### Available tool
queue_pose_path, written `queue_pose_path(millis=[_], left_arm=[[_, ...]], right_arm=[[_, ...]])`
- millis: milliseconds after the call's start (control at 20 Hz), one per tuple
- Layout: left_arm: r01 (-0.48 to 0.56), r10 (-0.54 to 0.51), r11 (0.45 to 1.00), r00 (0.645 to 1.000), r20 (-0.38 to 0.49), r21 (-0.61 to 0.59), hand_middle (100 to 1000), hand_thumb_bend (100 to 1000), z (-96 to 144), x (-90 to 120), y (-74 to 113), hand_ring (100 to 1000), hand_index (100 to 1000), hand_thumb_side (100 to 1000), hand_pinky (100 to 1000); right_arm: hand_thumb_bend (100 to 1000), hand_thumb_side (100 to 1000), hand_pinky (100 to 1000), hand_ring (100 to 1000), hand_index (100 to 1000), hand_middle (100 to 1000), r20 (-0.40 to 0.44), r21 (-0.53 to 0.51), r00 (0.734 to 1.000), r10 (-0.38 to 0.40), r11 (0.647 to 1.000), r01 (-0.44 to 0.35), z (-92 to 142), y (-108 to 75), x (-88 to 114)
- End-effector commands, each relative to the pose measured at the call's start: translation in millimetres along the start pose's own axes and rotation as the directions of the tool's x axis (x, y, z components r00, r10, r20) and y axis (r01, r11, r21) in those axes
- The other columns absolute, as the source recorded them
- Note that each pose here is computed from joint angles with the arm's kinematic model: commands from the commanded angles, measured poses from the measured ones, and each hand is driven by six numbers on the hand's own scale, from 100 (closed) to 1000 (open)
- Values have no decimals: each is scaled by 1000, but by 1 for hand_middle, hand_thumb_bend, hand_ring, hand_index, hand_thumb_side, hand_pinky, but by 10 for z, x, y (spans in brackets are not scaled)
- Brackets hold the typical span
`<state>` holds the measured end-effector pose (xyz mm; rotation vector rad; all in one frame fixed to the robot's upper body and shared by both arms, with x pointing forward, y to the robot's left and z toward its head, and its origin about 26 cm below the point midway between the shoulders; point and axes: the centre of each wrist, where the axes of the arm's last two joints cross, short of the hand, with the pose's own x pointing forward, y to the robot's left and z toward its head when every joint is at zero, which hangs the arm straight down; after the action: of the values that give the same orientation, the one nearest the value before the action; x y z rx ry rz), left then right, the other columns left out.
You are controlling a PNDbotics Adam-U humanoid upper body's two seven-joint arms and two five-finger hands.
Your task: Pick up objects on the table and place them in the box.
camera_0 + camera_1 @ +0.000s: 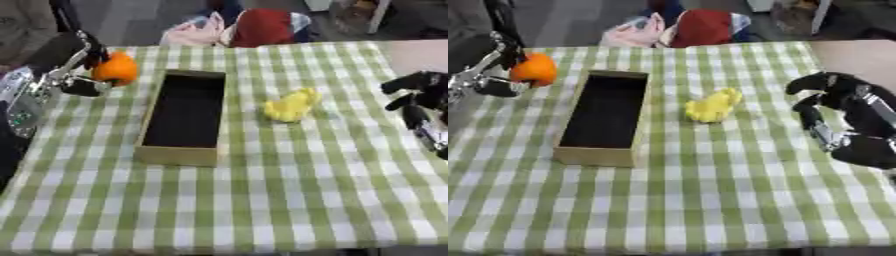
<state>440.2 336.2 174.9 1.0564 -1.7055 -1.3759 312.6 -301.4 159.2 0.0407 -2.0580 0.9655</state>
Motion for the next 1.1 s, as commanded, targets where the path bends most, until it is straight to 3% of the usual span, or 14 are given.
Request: queue_pose_path(millis=[50, 350, 700, 950, 1100], left_arm=[[19, -22, 999, 995, 100, 33, 326, 284, -107, 156, 276, 377, 432, 100, 480], [28, -3, 996, 962, 274, -87, 339, 287, -137, 448, 188, 388, 450, 100, 486], [26, 61, 974, 928, 369, -227, 354, 272, -63, 608, 19, 401, 469, 154, 501], [48, 111, 933, 904, 412, -357, 401, 256, -9, 655, -79, 440, 515, 290, 527], [59, 138, 905, 895, 424, -420, 455, 265, 13, 659, -82, 477, 593, 343, 551]], right_arm=[[100, 389, 676, 845, 804, 701, 23, 3, 1000, 19, 1000, -19, -28, -73, 67], [100, 393, 676, 845, 804, 701, 21, 6, 1000, 21, 1000, -21, -27, -75, 65], [100, 393, 676, 845, 802, 699, 21, 10, 1000, 21, 1000, -21, -31, -73, 61], [100, 394, 676, 844, 801, 699, 21, 9, 999, 24, 1000, -24, -29, -79, 60], [100, 396, 676, 845, 801, 698, 19, 9, 1000, 24, 1000, -24, -26, -76, 54]])
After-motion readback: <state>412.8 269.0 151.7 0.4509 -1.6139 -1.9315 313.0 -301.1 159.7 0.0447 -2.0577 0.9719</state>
